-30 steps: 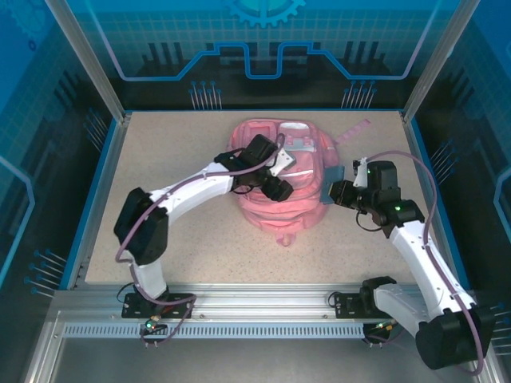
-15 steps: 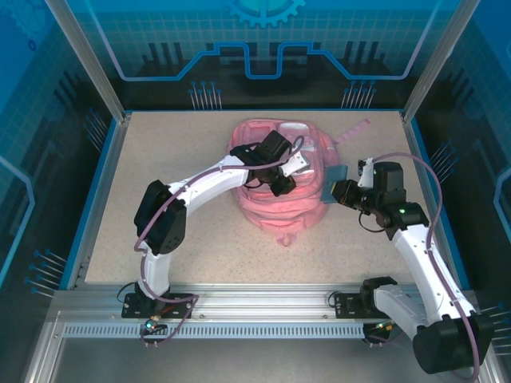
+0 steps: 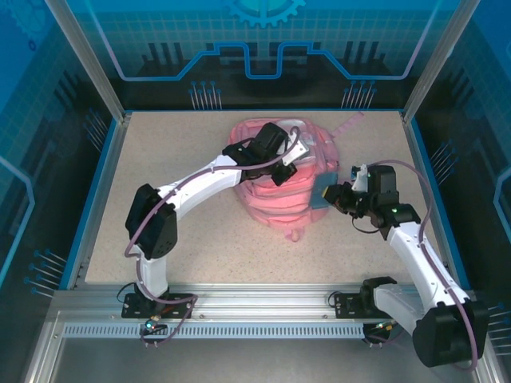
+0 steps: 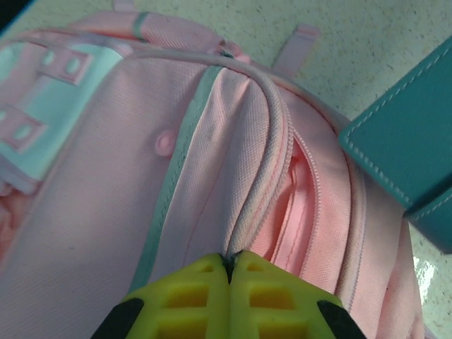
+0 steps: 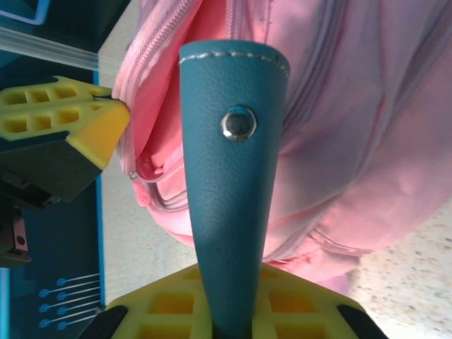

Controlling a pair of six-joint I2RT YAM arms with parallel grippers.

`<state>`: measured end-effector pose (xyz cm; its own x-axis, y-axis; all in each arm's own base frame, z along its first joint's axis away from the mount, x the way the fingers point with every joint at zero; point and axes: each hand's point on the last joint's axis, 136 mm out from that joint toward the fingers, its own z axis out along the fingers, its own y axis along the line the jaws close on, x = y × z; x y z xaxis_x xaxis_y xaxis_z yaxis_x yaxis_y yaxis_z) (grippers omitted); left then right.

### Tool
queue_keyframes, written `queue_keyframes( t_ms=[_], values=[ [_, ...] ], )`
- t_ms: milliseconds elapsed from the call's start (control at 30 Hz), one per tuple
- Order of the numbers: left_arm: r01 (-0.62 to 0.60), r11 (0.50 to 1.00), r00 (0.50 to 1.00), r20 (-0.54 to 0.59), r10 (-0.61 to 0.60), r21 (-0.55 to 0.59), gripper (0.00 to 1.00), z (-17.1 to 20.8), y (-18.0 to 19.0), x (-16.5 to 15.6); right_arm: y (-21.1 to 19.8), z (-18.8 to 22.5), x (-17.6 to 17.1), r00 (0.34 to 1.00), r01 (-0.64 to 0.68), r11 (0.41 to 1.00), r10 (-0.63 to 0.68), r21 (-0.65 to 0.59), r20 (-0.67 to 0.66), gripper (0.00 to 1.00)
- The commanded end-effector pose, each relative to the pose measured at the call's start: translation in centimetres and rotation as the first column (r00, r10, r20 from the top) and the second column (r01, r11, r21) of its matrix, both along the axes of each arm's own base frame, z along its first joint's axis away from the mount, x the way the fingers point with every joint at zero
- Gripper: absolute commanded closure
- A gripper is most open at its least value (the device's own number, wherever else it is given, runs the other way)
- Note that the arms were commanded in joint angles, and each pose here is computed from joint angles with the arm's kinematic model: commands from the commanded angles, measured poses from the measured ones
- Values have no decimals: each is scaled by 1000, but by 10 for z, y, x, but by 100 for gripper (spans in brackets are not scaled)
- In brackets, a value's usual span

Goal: Pack the student bag
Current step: Open the student bag at the top-center of the table, then place the card holder in the student bag.

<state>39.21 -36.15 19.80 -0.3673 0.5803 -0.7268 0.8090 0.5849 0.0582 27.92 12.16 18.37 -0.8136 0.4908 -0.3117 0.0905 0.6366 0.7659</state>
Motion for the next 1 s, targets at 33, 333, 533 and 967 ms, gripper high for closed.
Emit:
queue_keyframes(
  t_ms=[33,333,533,967],
  values=[
    [-26,988,995,96,41,-154,100,61,-3,5,19,25,11,996,-51,991,41,121,79,94],
    [-21,973,998,53,34,-231,100,75,-18,8,28,22,34,999,-18,988,13,155,31,93],
    [-12,960,1000,21,19,-279,100,81,-29,9,34,19,73,997,73,978,-79,196,22,91],
    [-91,958,996,-37,84,-271,100,67,-31,25,68,-9,103,998,55,992,-50,117,-47,53]
  ],
)
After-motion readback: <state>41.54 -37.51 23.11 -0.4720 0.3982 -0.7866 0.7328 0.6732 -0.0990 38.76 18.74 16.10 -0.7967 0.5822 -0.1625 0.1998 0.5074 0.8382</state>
